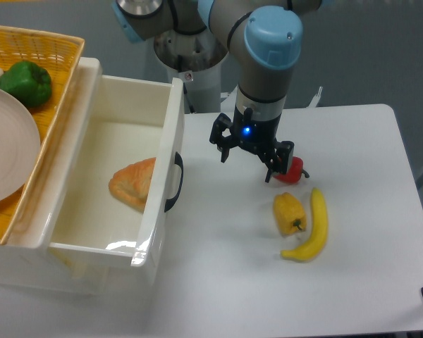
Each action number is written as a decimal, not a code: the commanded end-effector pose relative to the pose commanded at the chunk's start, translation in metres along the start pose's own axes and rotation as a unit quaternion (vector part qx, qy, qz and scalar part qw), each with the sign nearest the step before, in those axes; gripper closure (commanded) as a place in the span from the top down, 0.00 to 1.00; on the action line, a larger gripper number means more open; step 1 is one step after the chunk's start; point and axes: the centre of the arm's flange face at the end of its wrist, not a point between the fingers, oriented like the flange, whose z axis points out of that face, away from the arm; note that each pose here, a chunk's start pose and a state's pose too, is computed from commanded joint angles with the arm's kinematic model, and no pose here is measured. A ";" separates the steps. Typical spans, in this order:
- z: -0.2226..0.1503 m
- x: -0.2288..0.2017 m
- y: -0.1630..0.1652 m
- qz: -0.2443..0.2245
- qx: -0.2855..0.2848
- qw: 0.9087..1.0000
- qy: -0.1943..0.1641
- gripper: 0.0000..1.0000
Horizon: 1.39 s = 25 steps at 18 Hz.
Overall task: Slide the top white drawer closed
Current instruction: 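Raise the open gripper away from the red pepper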
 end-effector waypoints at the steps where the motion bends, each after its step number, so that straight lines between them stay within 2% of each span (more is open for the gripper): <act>1: 0.001 0.000 0.000 0.001 -0.002 1.000 -0.001 1.00; 11: 0.036 -0.006 0.000 -0.006 -0.020 1.000 0.022 1.00; 15: 0.053 -0.011 -0.002 -0.080 -0.026 0.996 0.027 1.00; 20: 0.065 -0.009 -0.001 -0.096 -0.034 0.994 0.036 1.00; 23: 0.068 -0.005 0.001 -0.151 -0.032 0.988 0.033 1.00; 25: 0.076 -0.006 0.000 -0.158 -0.036 0.986 0.030 1.00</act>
